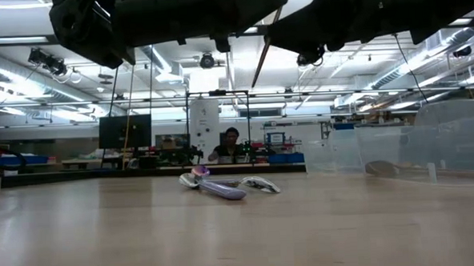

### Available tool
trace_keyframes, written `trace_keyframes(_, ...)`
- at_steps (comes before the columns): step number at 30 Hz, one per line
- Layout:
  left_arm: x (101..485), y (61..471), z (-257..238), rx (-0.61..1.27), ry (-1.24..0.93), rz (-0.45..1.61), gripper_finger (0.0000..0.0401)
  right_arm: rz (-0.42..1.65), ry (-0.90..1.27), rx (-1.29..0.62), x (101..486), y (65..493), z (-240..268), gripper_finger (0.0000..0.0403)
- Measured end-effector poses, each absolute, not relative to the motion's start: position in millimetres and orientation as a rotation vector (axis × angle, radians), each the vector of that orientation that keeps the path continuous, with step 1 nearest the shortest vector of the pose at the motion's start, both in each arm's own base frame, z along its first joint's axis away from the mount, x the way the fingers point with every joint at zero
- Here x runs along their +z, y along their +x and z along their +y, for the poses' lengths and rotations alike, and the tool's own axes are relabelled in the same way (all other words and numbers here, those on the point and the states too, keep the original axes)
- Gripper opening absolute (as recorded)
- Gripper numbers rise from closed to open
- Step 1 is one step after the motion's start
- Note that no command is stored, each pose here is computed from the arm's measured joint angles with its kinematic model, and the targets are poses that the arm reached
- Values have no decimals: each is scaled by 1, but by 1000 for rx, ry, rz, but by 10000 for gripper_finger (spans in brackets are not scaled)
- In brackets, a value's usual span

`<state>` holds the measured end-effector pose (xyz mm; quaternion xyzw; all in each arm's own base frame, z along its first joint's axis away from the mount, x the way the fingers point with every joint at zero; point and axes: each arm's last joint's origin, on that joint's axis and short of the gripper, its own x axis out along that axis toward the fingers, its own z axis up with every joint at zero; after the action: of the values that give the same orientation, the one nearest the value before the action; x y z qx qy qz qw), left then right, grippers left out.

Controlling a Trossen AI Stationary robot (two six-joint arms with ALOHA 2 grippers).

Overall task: Sort silverware by color (type)
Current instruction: Put the gold spoon into the bottom transparent bin

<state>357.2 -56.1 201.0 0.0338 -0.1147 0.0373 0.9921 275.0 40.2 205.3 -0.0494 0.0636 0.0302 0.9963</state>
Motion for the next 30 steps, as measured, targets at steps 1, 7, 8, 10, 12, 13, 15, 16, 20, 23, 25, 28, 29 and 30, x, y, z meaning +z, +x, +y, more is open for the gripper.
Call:
trace_keyframes(1,201,357,-56,76,75,-228,11,127,-98,68,205,275,40,138)
trace_keyframes(7,199,358,-52,84,73,-212,11,121,-96,76,206,275,39,84)
trace_keyframes(8,199,358,-53,84,74,-209,11,121,-96,76,206,275,39,74)
trace_keyframes(10,198,359,-53,84,76,-198,11,122,-96,77,206,275,39,52)
trace_keyframes(12,198,359,-51,89,76,-195,11,122,-97,76,206,275,39,31)
trace_keyframes(13,198,359,-51,90,77,-192,11,122,-97,76,206,275,39,23)
trace_keyframes(15,197,359,-49,93,78,-186,11,126,-98,76,205,275,39,22)
trace_keyframes(16,197,359,-49,94,78,-184,12,127,-97,76,205,275,38,22)
trace_keyframes(20,196,360,-49,93,81,-173,19,135,-90,71,204,275,38,22)
trace_keyframes(23,195,360,-48,123,82,-156,35,157,-81,62,202,275,38,22)
trace_keyframes(25,193,360,-48,158,82,-138,52,176,-61,52,201,275,37,22)
trace_keyframes(28,191,360,-47,180,76,-118,85,206,-34,47,199,274,37,22)
trace_keyframes(29,191,360,-47,183,59,-113,98,214,-25,46,199,273,36,22)
trace_keyframes(30,189,360,-47,188,53,-101,111,228,-17,45,199,272,36,22)
